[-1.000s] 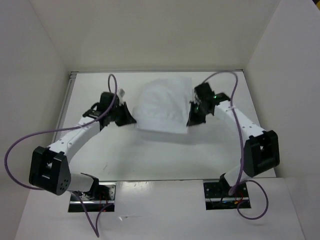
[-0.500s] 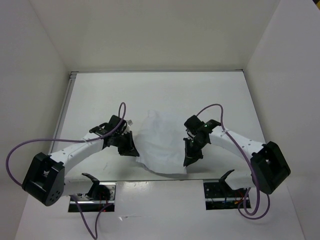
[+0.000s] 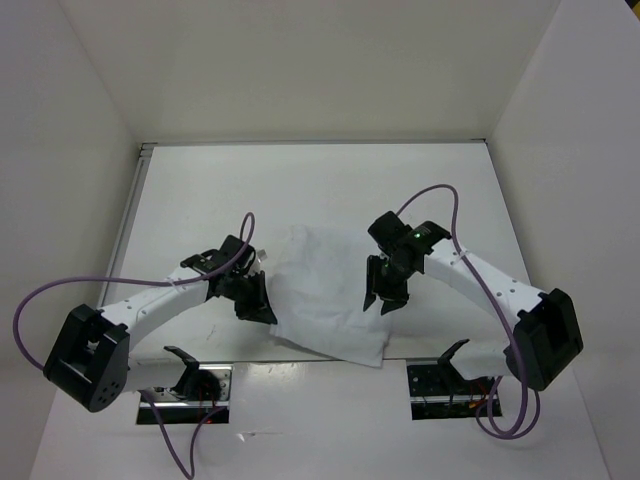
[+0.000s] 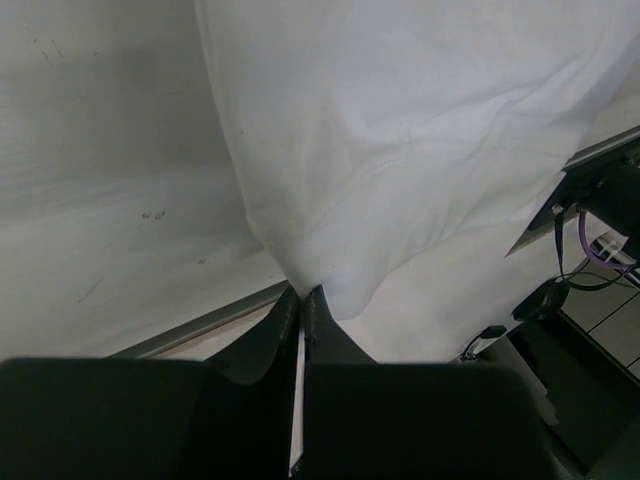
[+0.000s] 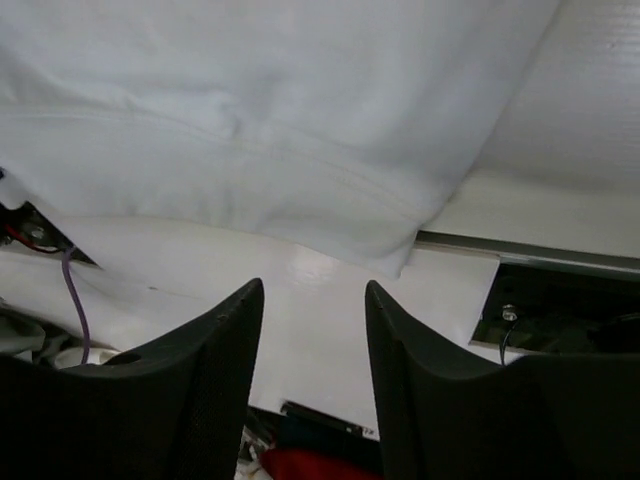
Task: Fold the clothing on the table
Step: Flatten the skirt out, then fold the skirt
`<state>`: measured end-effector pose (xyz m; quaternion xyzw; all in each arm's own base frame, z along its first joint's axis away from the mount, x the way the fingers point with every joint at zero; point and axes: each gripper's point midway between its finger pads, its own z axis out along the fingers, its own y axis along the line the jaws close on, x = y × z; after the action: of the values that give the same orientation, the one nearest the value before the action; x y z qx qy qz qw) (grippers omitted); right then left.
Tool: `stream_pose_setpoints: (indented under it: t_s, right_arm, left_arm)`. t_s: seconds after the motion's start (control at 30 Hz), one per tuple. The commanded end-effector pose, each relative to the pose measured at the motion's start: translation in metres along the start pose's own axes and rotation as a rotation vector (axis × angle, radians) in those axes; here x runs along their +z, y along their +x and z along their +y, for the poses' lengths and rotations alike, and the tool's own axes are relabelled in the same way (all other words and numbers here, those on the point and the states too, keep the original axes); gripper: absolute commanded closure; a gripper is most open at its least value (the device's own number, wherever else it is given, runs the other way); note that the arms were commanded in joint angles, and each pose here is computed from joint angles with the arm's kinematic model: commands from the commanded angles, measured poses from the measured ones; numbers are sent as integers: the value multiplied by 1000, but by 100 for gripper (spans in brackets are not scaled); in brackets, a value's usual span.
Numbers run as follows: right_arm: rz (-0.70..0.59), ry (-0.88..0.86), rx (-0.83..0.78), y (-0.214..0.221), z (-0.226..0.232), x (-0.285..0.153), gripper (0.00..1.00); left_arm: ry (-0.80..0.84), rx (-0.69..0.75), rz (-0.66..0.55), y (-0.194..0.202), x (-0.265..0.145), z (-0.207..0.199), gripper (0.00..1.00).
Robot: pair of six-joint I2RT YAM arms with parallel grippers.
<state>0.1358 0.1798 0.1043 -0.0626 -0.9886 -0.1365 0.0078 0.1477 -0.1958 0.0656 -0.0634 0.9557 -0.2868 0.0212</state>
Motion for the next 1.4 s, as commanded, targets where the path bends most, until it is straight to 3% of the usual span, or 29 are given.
stream_pose_setpoints:
  t_s: [0.0,0.1,0.13,0.23,0.3,0.47,0.53,0.57,0.63,0.7,0.83,1.03,1.2,1.33,1.37]
  right_arm:
    - [-30,70,24,0,-13,-13,49]
    - [48,72,46,21,-23,-4,50]
    - [71,57,49,29,-24,-3,50]
    - [78,65,60,32,-26,-5,50]
    - [112,99,71,33,-29,2,50]
    - [68,212,91,2,-36,27,53]
    - [47,209,107,-16,-35,38,76]
    - [41,222,116,-22,-37,44,85]
    - [26,236,125,-36,-37,58,98]
    - [50,258,121,-39,-39,73,100]
    - [54,260,135,-53,-46,92,100]
    - [15,283,135,-96,-57,102,100]
    - [-104,265,154,-180,-65,92,100]
    - [-225,202,139,-228,-50,63,97]
    - [-275,164,118,-234,-40,42,85]
  left_arm:
    - [14,-1,35,10,-3,-2,97]
    - [-6,-9,62,18,-5,2,55]
    - [-2,-6,58,20,-7,1,47]
    - [-15,-10,64,25,-7,5,33]
    - [-35,-35,85,26,0,10,31]
    - [-114,-49,123,16,23,22,31]
    - [-126,-26,99,4,28,20,35]
    - [-144,-20,104,-1,32,21,52]
    - [-131,9,63,-23,36,8,75]
    - [-134,13,50,-33,42,4,90]
    - [-176,-15,98,-38,65,15,99]
    - [-211,-4,76,-60,79,19,99]
    - [-240,-23,28,-98,84,24,92]
    - [-239,-19,-58,-133,66,17,75]
    - [-235,-11,-79,-135,60,14,54]
